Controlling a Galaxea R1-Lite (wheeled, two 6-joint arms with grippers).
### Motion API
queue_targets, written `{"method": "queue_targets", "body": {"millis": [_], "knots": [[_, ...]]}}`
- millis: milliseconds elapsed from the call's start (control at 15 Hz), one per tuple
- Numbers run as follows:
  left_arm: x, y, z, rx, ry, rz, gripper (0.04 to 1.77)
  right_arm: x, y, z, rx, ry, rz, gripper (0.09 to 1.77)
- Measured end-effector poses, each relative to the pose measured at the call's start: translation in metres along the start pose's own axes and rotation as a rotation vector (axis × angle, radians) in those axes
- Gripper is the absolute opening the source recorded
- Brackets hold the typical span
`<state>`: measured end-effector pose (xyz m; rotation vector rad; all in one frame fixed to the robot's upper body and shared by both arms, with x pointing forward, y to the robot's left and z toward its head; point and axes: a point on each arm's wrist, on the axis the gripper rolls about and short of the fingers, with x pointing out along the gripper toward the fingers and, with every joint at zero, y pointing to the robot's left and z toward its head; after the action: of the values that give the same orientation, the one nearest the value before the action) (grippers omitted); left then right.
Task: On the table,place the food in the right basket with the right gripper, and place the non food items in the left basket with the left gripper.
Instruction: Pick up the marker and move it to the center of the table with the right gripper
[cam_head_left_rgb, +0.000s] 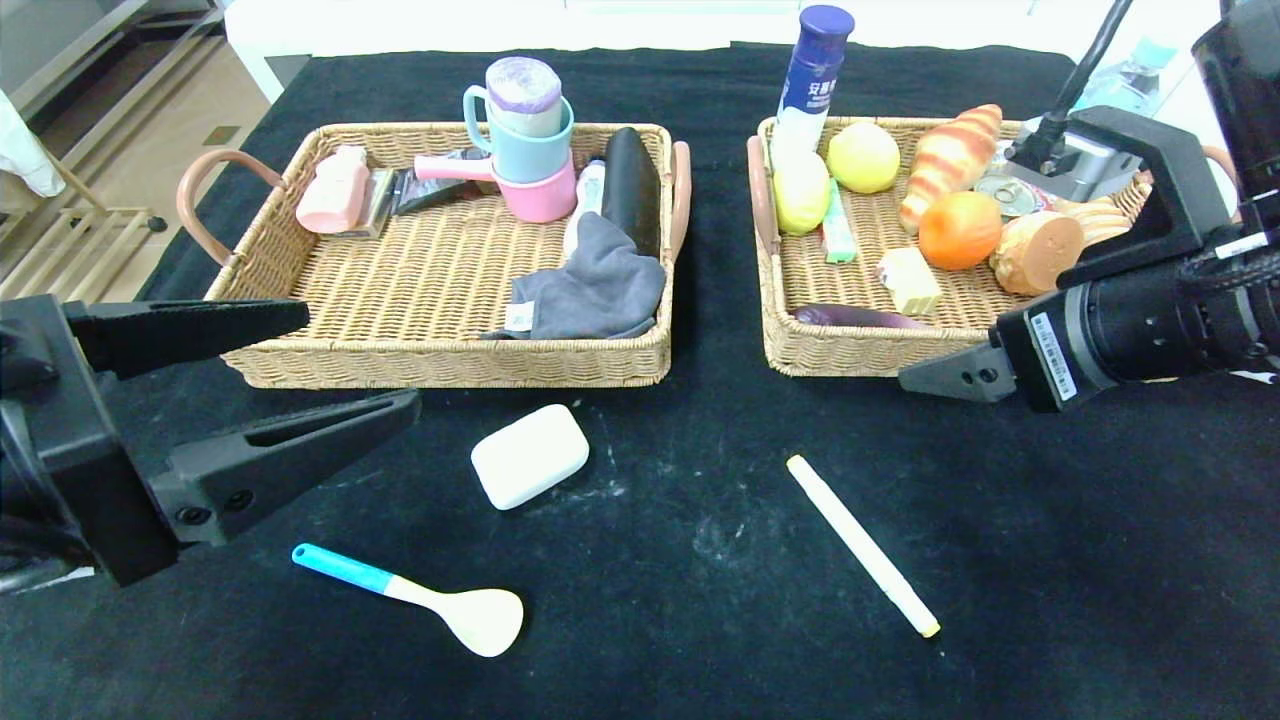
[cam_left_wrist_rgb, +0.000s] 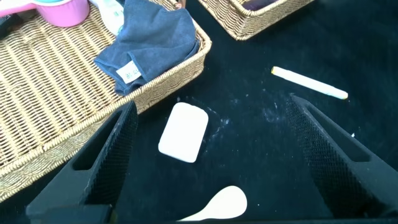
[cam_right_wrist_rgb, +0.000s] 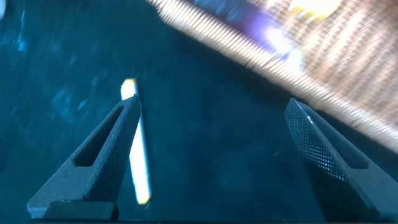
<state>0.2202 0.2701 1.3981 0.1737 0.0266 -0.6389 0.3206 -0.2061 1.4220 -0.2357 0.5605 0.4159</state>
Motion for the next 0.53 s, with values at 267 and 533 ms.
{"method": "queue_targets", "body": {"millis": [267, 533], "knots": [[0.000, 0.000, 0.000, 0.000, 0.000, 0.000, 1.72, 0.006, 0.019, -0.010, -0.008, 0.115, 0.050, 1.70], [0.000, 0.000, 0.000, 0.000, 0.000, 0.000, 1.72, 0.020, 0.036, -0.017, -0.032, 0.196, 0.079, 1.70]]}}
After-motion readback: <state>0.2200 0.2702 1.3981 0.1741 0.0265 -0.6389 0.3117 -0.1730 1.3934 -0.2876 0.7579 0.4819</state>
